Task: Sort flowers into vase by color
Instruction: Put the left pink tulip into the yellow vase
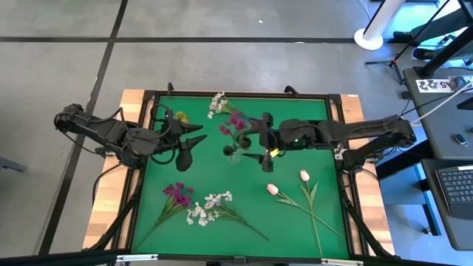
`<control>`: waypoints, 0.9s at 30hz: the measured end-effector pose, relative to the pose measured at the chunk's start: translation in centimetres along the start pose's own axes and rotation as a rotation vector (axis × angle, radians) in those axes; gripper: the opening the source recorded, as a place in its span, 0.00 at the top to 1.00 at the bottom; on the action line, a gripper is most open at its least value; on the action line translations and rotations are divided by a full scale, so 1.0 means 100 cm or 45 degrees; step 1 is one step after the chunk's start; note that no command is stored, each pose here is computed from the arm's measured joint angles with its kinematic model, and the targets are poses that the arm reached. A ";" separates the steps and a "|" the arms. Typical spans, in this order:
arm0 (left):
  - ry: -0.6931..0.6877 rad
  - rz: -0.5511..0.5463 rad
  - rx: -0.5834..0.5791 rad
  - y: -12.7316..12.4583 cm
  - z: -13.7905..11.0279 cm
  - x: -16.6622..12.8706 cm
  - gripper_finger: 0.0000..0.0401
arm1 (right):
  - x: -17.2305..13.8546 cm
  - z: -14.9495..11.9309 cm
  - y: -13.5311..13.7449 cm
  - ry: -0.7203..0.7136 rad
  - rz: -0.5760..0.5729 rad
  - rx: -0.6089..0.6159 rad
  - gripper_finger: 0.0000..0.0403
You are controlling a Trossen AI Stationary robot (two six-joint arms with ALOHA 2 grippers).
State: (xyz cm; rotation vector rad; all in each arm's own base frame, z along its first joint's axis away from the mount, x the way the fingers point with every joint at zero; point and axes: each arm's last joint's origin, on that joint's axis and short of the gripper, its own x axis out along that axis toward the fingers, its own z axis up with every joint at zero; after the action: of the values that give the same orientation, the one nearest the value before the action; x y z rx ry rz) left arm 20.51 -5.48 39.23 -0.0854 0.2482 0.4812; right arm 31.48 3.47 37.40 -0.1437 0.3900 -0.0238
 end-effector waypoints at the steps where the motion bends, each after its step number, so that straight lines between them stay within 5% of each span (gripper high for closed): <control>1: 0.004 0.001 0.001 0.000 0.000 0.000 0.64 | -0.005 0.004 -0.001 0.007 0.001 -0.001 0.15; 8: 0.072 0.020 -0.020 0.007 -0.006 -0.005 0.64 | -0.039 0.020 -0.008 0.046 0.003 0.007 0.15; 16: 0.465 0.059 -0.149 0.016 -0.037 -0.008 0.64 | -0.083 0.008 -0.017 0.194 -0.119 0.120 0.15; 20: 0.647 0.141 -0.214 0.016 -0.055 -0.007 0.64 | -0.093 -0.008 -0.019 0.247 -0.177 0.178 0.15; 27: 0.718 0.108 -0.239 0.003 -0.103 -0.001 0.64 | -0.085 -0.071 -0.013 0.436 -0.253 0.298 0.15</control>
State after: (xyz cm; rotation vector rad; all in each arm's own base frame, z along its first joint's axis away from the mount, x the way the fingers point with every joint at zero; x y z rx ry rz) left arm 18.10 -6.72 29.26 -0.3971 0.7612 0.5581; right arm 20.94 1.66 34.30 0.0556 0.7099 -0.2918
